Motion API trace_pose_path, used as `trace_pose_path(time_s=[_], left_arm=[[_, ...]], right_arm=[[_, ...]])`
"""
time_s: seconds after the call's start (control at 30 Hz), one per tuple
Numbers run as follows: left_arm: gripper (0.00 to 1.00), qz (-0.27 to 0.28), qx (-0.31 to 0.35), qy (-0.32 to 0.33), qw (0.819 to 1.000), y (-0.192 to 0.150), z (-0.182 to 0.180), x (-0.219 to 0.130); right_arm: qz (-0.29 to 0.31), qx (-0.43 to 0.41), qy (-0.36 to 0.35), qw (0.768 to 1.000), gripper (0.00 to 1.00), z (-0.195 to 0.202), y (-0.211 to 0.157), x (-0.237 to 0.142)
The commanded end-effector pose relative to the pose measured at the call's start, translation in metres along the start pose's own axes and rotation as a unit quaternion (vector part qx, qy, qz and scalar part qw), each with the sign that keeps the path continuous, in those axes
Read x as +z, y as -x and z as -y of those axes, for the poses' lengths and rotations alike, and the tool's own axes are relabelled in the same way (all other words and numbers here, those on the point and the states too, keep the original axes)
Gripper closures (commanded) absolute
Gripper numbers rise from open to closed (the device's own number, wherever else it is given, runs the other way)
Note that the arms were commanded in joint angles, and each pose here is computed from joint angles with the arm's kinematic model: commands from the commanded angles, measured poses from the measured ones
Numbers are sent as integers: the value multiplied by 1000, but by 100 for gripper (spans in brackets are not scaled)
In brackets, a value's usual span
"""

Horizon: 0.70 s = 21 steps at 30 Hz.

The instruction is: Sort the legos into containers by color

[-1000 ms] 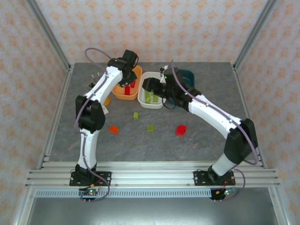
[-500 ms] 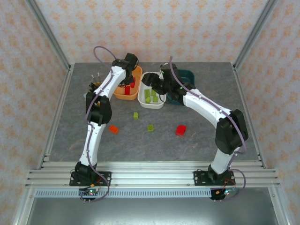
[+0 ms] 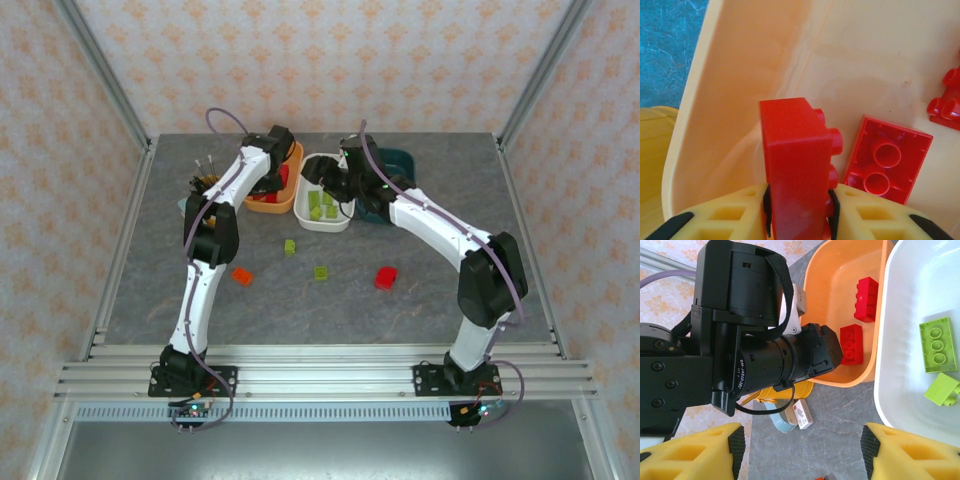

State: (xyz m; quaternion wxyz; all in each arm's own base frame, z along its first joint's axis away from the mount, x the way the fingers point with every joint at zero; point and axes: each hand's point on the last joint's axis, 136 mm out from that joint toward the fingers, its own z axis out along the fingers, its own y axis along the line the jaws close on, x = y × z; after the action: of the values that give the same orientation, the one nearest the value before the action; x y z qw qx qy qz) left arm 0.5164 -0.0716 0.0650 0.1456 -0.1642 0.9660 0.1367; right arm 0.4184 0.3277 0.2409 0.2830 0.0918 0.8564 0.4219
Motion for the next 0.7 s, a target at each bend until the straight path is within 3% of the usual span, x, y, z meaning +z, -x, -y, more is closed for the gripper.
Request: trace_pose_path(time_s=[0.0,0.23,0.4,0.67], left_arm=[[56,21,-2,-3,1000,11,-10,-27],[48,58,-38,-63,996,25,-4,-88],[42,76,-102,-106,986,14,-20,-136],[38,50,-187,-128,973,-83,-90,-165]], right_arm=[[-4,-19,-3,1000,35,-8,-1,-6],[-36,-91,-54,994,36,8,-29,-8],[-75,-167,-68,981,36,15,-67,-4],[-160,-285,-33,944,36,9,-144,18]])
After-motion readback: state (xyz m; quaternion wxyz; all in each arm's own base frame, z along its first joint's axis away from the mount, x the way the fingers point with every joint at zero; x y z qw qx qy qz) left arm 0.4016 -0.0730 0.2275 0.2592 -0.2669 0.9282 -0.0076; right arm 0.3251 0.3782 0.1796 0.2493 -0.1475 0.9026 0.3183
